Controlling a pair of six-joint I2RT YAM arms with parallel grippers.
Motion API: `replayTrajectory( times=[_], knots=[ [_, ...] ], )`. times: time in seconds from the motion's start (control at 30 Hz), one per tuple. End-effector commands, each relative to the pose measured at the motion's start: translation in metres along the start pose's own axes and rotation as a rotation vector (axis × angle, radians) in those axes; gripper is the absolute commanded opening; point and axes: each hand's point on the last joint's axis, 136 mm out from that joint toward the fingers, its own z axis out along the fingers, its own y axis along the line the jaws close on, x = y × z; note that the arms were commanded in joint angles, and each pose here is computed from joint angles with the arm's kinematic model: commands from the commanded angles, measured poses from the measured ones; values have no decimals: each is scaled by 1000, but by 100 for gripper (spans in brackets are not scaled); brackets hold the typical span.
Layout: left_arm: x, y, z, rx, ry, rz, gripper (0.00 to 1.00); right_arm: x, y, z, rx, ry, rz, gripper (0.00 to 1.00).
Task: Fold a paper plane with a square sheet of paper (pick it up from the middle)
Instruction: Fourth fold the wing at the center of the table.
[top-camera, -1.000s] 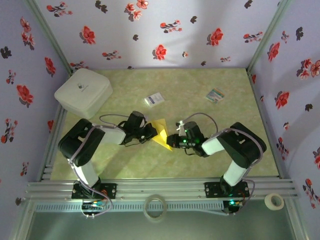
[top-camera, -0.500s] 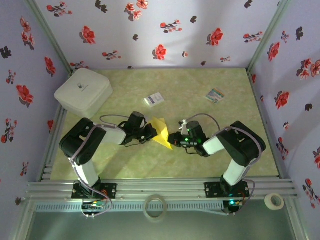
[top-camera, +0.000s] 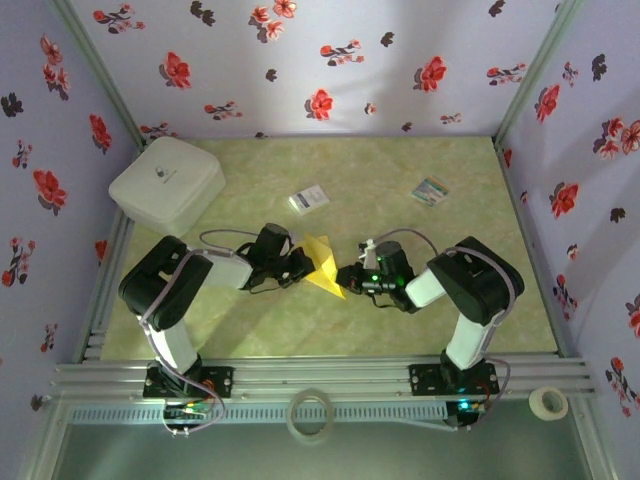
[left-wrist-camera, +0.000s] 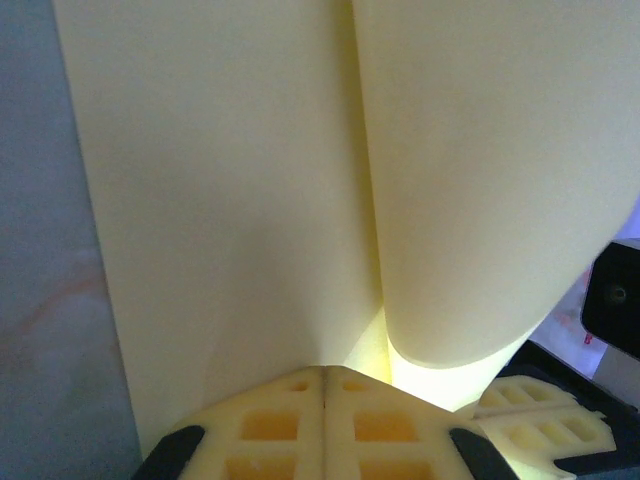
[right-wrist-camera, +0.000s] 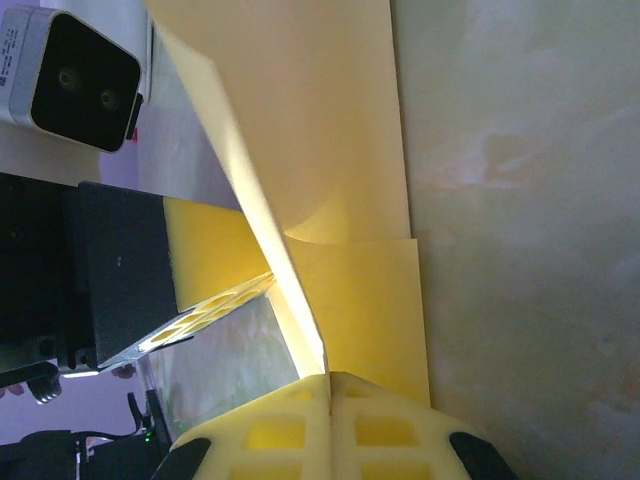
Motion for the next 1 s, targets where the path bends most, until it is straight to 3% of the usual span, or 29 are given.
replayTrajectory(
  times=[0.0, 0.33, 0.97],
  knots=[
    [-2, 0, -3, -26, -3, 33, 3, 3, -10, 4, 28, 25, 53, 4],
    [-20, -56, -14, 90, -33, 141, 5, 6, -13, 7, 54, 64, 100, 3],
    [-27, -47, 12, 79, -26, 105, 3, 2, -14, 7, 42, 68, 199, 0]
  ],
)
